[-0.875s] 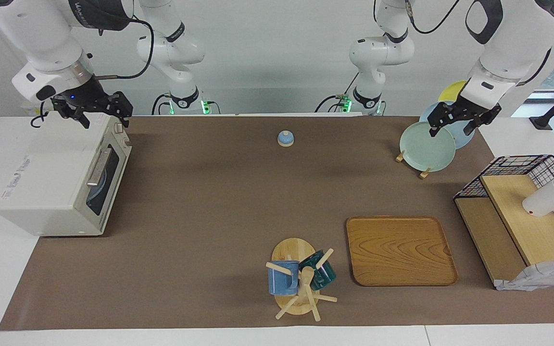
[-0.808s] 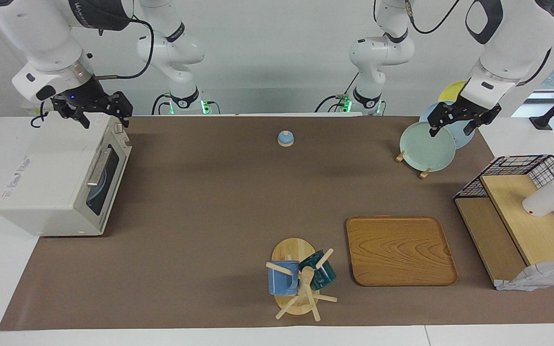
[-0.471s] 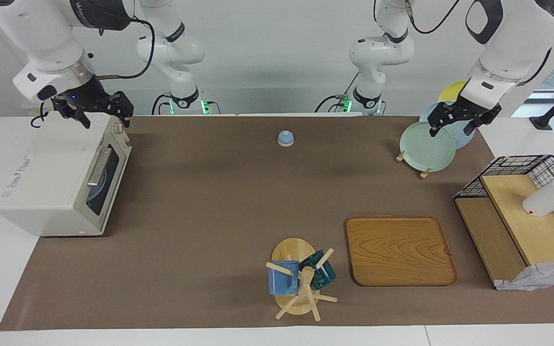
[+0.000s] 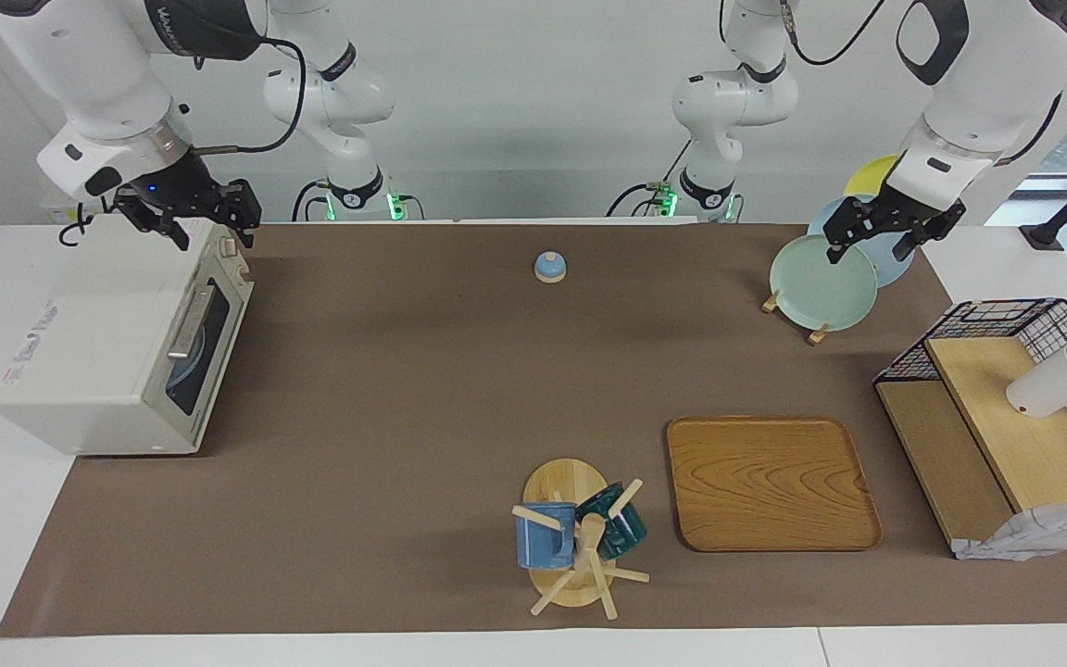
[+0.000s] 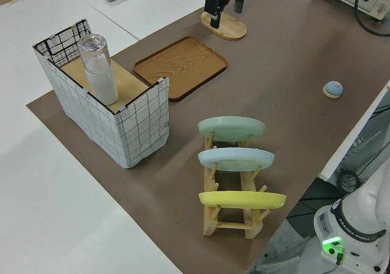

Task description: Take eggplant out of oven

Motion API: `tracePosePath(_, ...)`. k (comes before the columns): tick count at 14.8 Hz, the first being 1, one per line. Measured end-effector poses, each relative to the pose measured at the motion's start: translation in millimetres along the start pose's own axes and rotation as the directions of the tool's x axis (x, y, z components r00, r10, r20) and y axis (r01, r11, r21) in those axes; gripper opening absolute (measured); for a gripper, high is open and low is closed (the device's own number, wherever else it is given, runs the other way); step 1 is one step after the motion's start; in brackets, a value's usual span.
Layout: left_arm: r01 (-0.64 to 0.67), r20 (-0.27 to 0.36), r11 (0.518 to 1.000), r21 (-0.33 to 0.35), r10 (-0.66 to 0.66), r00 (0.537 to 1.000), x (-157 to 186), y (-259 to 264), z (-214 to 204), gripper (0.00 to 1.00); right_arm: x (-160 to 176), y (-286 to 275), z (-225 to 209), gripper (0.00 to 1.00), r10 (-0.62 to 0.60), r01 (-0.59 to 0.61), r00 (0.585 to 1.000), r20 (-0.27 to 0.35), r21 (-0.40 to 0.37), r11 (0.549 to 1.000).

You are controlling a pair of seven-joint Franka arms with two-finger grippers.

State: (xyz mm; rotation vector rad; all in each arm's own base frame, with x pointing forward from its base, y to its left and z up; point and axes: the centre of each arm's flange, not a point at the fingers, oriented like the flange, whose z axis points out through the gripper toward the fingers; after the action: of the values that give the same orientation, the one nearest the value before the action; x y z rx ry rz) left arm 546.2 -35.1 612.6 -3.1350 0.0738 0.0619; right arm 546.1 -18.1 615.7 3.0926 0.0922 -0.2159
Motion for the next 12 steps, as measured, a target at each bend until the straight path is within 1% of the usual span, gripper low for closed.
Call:
tracePosePath(3,0.000,0.000,1.000,0.000,0.000,1.000,0,0,0,1.00,0,-7,23,0.28,-0.014,0.014,0.999,-0.030,-0.003,1.000)
tracePosePath(4,0.000,0.000,1.000,0.000,0.000,1.000,0,0,0,1.00,-3,-8,34,0.18,-0.017,0.017,0.999,-0.029,-0.003,1.000)
tracePosePath(5,0.000,0.000,1.000,0.000,0.000,1.000,0,0,0,1.00,-7,-7,42,0.08,-0.003,0.003,1.000,-0.029,-0.004,1.000)
tracePosePath(6,0.000,0.000,1.000,0.000,0.000,1.000,0,0,0,1.00,-9,-4,47,0.01,0.026,-0.026,0.999,-0.034,-0.007,1.000)
tracePosePath(9,0.000,0.000,1.000,0.000,0.000,1.000,0,0,0,1.00,-13,21,56,0.01,0.078,-0.081,0.995,-0.065,-0.058,0.995)
tracePosePath(12,0.000,0.000,1.000,0.000,0.000,1.000,0,0,0,1.00,-11,36,82,0.01,0.071,-0.077,0.996,-0.061,-0.094,0.993)
